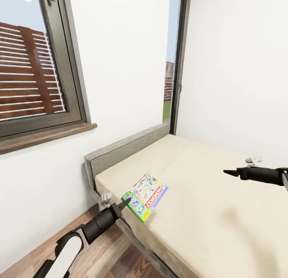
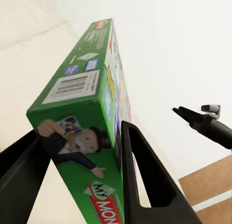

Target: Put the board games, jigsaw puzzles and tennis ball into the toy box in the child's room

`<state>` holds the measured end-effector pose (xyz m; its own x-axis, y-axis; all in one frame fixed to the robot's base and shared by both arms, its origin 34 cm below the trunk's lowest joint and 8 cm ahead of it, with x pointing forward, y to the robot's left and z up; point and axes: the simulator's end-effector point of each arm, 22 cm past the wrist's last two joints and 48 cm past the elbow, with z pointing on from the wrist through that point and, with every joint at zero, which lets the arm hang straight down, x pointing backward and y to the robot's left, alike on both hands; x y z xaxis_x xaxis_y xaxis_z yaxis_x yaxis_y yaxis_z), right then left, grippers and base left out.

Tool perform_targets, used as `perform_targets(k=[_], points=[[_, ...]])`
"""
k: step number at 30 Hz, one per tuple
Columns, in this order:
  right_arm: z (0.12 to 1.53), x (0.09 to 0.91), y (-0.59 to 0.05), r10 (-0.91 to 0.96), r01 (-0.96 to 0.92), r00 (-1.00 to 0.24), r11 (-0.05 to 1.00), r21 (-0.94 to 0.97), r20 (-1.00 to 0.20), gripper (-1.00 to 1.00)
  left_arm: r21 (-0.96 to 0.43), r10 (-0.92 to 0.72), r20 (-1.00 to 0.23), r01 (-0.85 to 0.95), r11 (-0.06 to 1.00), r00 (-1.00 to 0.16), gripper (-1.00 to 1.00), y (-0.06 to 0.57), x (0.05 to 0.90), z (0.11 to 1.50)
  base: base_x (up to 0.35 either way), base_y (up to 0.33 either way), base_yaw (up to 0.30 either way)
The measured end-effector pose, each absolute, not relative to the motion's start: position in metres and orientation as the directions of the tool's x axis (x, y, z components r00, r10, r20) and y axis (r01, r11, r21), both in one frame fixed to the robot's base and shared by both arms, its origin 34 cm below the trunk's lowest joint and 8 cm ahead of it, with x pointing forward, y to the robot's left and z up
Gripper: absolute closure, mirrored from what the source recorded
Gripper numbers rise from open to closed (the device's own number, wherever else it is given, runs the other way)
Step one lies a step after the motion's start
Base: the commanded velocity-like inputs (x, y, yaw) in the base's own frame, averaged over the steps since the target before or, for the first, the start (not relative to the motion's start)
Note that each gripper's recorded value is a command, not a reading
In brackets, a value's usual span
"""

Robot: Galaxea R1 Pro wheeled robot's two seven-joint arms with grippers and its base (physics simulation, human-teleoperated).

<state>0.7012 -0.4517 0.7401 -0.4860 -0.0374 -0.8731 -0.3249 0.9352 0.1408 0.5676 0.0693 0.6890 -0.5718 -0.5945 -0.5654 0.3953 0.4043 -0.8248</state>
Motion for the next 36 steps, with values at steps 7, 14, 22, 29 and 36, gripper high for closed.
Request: perform_targets(k=[7, 14, 22, 29, 36], points=[[0.748, 0.689, -0.438, -0.035, -0.311, -0.542, 0.936, 0.162, -0.839, -1.0, -0.829, -0.597, -0.56, 0.387, 0.404, -0.575, 1.0, 0.07, 0.569, 0.699, 0.0, 0.0, -0.18], [0.762, 0.693, -0.437, -0.04, -0.313, -0.543, 0.936, 0.158, -0.839, -1.0, -0.832, -0.598, -0.555, 0.382, 0.403, -0.579, 1.0, 0.07, 0.574, 0.712, 0.0, 0.0, -0.168], [0.763, 0.681, -0.425, -0.094, -0.349, -0.526, 0.93, 0.113, -0.846, -1.0, -0.829, -0.595, -0.559, 0.419, 0.372, -0.578, 1.0, 0.065, 0.568, 0.72, 0.093, 0.0, -0.017], [0.771, 0.68, -0.422, -0.104, -0.355, -0.521, 0.929, 0.105, -0.847, -1.0, -0.838, -0.593, -0.546, 0.411, 0.36, -0.593, 1.0, 0.061, 0.568, 0.727, 0.032, 0.0, -0.007], [0.787, 0.683, -0.422, -0.107, -0.358, -0.516, 0.928, 0.1, -0.85, -1.0, -0.835, -0.592, -0.549, 0.415, 0.362, -0.589, 1.0, 0.061, 0.571, 0.741, 0.001, 0.0, -0.174]])
